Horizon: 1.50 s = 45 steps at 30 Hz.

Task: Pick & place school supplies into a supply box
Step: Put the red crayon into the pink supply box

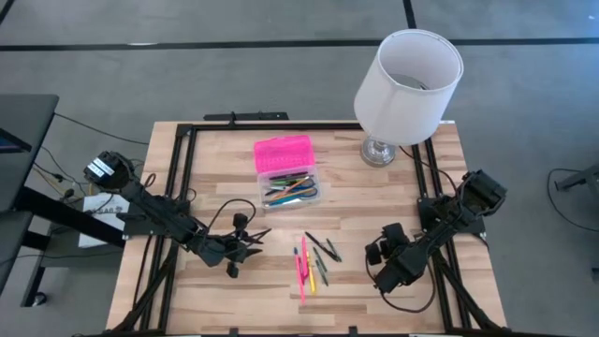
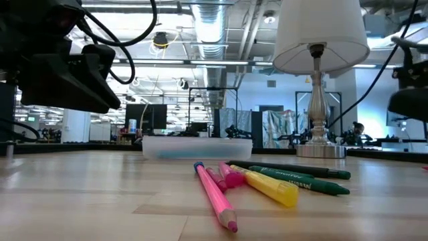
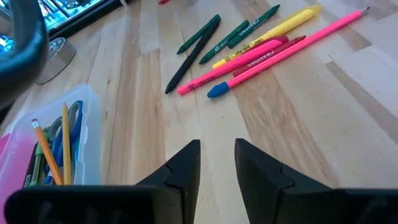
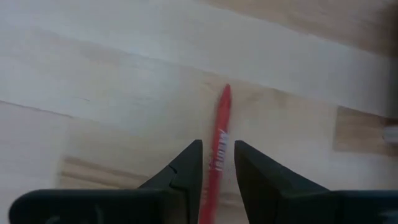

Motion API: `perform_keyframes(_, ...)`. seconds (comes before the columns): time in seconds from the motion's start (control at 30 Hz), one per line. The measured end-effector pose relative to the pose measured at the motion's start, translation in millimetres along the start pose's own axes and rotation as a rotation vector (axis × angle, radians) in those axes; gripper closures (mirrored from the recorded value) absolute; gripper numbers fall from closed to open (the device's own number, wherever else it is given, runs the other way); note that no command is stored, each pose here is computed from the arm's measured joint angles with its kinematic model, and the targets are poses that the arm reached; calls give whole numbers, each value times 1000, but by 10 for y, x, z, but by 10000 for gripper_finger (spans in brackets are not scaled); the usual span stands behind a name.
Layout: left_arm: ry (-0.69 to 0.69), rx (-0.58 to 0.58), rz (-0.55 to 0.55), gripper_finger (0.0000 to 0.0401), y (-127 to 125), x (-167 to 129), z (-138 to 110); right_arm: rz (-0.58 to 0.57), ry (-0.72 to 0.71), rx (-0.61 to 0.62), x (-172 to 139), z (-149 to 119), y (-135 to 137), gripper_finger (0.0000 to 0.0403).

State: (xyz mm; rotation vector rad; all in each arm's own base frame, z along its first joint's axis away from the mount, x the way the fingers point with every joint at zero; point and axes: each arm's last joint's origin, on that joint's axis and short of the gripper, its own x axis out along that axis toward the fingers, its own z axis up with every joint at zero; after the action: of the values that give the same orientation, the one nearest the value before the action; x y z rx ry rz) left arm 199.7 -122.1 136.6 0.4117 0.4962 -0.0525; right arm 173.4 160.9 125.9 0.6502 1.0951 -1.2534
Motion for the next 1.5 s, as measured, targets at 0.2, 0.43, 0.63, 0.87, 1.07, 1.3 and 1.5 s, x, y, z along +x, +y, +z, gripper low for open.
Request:
perform_keyframes(0.2, 5, 0, 0, 306, 0, 0, -6, 14, 17, 5, 66, -16, -20, 316)
perform_keyframes(0.43, 5, 0, 0, 306, 0, 0, -6, 38, 25, 1, 67, -43, -11, 335)
perform_keyframes(0.63, 5, 0, 0, 306, 0, 0, -6, 64, 35, -32, 72, -50, 15, 376)
perform_keyframes(0.87, 5, -1, 0, 306, 0, 0, -5, 62, 49, -85, 95, 26, 75, 390)
perform_keyframes(1.07, 8, -2, 0, 306, 0, 0, -9, 95, 34, -215, 115, 111, 156, 388)
perform_keyframes(1.3, 16, -1, 0, 306, 0, 0, -18, 257, 36, -342, 42, 241, 453, 397)
perform_keyframes(1.5, 21, 3, -1, 306, -2, 0, -23, 403, 18, -530, 42, 462, 712, 397)
